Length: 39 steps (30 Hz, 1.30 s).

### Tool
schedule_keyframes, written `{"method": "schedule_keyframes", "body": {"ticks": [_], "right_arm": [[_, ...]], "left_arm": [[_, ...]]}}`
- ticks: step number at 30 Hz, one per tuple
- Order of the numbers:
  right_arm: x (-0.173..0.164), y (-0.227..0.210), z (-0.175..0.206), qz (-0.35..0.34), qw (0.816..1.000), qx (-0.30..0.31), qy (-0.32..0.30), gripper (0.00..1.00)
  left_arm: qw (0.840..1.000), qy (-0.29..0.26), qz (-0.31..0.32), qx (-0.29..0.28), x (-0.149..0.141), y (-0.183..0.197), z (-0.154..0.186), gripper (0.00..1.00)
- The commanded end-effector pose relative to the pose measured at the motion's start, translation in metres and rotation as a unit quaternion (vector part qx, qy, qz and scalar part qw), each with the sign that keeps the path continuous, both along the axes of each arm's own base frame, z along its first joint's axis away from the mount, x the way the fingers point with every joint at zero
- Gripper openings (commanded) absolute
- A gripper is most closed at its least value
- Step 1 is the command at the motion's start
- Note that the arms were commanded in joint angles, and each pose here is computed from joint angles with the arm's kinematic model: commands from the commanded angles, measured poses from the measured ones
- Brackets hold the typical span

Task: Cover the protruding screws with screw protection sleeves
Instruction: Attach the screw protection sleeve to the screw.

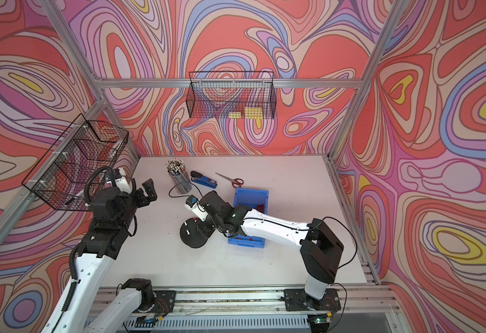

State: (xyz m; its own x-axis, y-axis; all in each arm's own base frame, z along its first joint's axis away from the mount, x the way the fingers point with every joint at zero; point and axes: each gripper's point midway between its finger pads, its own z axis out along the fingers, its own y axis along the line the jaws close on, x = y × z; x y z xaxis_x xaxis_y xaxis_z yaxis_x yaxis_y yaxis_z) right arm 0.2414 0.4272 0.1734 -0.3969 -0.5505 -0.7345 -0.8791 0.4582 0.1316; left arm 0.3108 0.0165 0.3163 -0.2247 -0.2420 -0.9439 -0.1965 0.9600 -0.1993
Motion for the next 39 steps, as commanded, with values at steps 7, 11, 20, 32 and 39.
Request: {"method": "schedule_keyframes", "body": {"ticks": [7,11,20,32,39], "right_arm": [[0.003,0.007,0.002,0.006,1.0,0.001,-0.008,0.0],[0.003,0.008,0.001,0.007,1.0,0.0,-0.007,0.0],[0.006,0.008,-0.004,0.002,1.0,-0.007,-0.007,0.0],[0.007,0.006,-0.004,-0.002,1.0,-0.012,-0.01,0.0],[0.005,0.005,-0.007,0.002,1.0,-0.018,-0.004,0.0]], "left_arm": [[1.0,0.005,0.004,0.007,-0.004,0.003,-0.003,0.99],[1.0,0.006,0.004,0.006,-0.004,0.003,-0.004,0.99],[1.0,0.006,0.002,0.004,-0.003,0.002,-0.004,0.99],[1.0,0.006,0.001,0.002,-0.003,0.001,-0.005,0.99],[1.0,0.006,-0.001,0.0,-0.002,0.001,-0.005,0.99]]}}
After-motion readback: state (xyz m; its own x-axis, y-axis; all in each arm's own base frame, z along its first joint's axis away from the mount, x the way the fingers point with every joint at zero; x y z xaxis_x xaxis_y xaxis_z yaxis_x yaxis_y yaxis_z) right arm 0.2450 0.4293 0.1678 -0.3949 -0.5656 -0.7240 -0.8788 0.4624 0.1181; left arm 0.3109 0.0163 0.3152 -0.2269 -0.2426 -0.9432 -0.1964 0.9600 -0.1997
